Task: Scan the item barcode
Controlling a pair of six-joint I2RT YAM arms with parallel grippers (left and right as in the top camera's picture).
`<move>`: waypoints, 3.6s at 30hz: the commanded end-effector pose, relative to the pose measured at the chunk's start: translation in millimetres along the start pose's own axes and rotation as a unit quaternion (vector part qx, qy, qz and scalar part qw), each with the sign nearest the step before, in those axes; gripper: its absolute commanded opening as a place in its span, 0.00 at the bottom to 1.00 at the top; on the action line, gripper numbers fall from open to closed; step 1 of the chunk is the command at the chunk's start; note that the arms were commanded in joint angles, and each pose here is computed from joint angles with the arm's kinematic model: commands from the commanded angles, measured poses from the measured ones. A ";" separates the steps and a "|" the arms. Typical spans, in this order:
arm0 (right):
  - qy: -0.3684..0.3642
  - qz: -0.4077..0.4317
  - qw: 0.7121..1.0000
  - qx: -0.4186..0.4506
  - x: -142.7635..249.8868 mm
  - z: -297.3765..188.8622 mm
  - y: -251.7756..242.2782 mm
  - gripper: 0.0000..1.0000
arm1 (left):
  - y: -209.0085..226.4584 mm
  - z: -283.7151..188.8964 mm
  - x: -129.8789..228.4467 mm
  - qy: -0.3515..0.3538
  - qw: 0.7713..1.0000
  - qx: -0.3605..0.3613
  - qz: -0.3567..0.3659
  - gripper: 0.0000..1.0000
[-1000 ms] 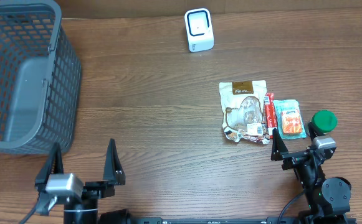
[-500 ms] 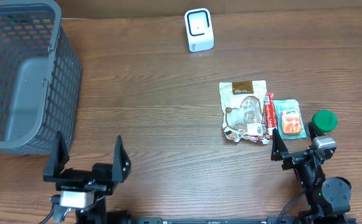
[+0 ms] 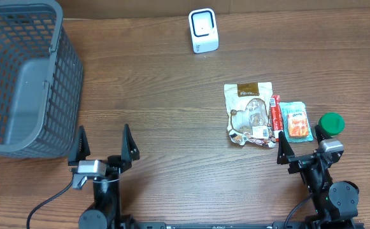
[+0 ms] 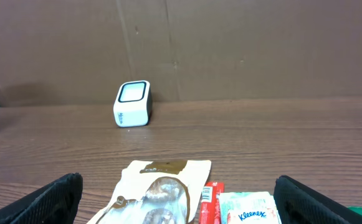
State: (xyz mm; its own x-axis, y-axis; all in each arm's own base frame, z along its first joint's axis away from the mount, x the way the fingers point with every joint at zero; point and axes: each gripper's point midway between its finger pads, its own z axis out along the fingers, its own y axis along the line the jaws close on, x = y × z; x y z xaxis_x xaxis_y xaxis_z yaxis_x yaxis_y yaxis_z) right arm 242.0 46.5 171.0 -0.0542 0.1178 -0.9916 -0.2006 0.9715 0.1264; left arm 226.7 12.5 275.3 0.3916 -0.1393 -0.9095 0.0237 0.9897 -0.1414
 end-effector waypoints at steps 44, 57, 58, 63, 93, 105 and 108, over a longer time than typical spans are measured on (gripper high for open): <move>-0.004 -0.002 1.000 0.002 0.7 0.0 -1.4 1.00 | 24.0 -29.2 115.0 0.232 0.971 -0.053 0.006 1.00; -0.004 -0.002 1.000 0.002 0.7 0.0 -1.4 1.00 | 24.1 -29.2 115.0 0.232 0.971 -0.053 0.006 1.00; -0.004 -0.002 1.000 0.002 0.7 0.0 -1.4 1.00 | 24.1 -29.2 115.0 0.232 0.971 -0.053 0.006 1.00; -0.004 -0.002 1.000 0.002 0.7 0.0 -1.4 1.00 | 24.1 -29.2 115.0 0.232 0.971 -0.053 0.006 1.00; -0.004 -0.002 1.000 0.002 0.7 0.0 -1.4 1.00 | 24.1 -29.2 115.0 0.232 0.971 -0.053 0.006 1.00; -0.004 -0.002 1.000 0.002 0.7 0.0 -1.4 1.00 | 24.1 -29.2 115.0 0.232 0.971 -0.053 0.006 1.00; -0.004 -0.002 1.000 0.002 0.7 0.0 -1.4 1.00 | 24.1 -29.2 115.0 0.232 0.971 -0.053 0.006 1.00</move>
